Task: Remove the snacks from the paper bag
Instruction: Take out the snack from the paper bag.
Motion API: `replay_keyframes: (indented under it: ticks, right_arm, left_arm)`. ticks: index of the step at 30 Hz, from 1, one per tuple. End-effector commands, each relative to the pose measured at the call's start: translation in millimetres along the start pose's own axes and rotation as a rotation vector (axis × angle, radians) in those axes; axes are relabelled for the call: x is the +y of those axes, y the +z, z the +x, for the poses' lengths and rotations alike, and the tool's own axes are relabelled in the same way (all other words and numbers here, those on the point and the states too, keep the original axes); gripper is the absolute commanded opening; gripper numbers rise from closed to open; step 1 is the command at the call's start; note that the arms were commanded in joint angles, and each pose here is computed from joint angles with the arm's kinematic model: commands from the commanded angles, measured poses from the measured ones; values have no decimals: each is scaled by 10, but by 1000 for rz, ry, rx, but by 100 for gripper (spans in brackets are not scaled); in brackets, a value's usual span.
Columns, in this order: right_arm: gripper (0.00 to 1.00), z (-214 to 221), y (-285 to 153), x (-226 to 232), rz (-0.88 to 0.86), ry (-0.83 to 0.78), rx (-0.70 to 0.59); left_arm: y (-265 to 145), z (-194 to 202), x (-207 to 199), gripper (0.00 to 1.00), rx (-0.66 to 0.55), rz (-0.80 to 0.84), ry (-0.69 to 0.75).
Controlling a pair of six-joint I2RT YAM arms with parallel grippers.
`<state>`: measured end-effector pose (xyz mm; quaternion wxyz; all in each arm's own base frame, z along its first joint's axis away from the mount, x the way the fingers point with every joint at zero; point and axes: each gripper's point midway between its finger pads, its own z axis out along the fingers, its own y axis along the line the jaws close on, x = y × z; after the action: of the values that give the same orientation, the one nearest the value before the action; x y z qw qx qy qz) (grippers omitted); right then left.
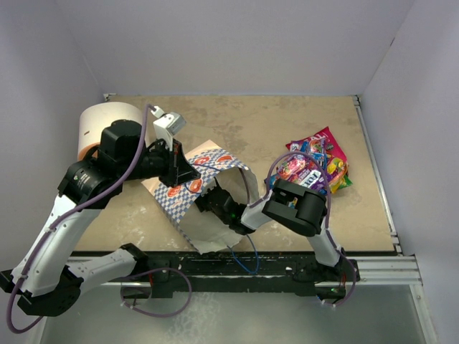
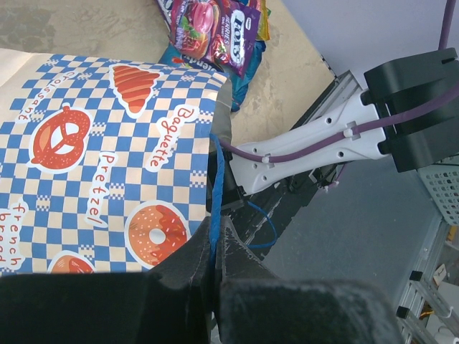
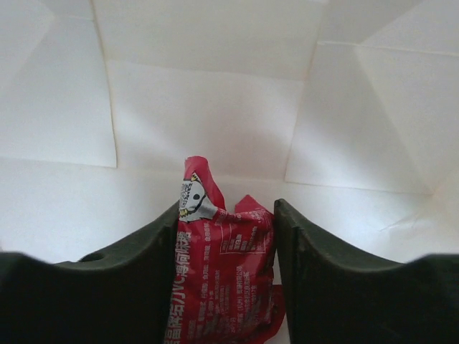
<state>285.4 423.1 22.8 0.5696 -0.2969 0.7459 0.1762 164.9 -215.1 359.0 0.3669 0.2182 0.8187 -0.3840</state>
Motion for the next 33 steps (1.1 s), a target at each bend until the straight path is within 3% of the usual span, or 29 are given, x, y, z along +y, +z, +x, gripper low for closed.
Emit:
replay_keyframes:
  ticks: [1, 4, 12, 18, 26, 33]
  right_arm:
    - [41, -91, -51, 64, -65, -60, 10]
    - [32, -246, -82, 56, -74, -94, -16]
    - [30, -584, -429, 248, -214, -128, -77]
    - [30, -569, -922, 375, -359, -137, -61]
    - [32, -651, -1612, 46, -365, -199, 84]
    - [33, -1536, -2296, -494, -225, -157, -35]
  left_arm:
    - [-71, -170, -69, 0, -60, 10, 50]
    - [-78, -174, -23, 0, -66, -18, 45]
    - [-90, -207, 158, 0, -87, -127, 17]
    - [-69, -286, 255, 0, -113, -187, -15]
    - [17, -323, 302, 0, -132, -197, -45]
    - [163, -361, 322, 0, -136, -180, -61]
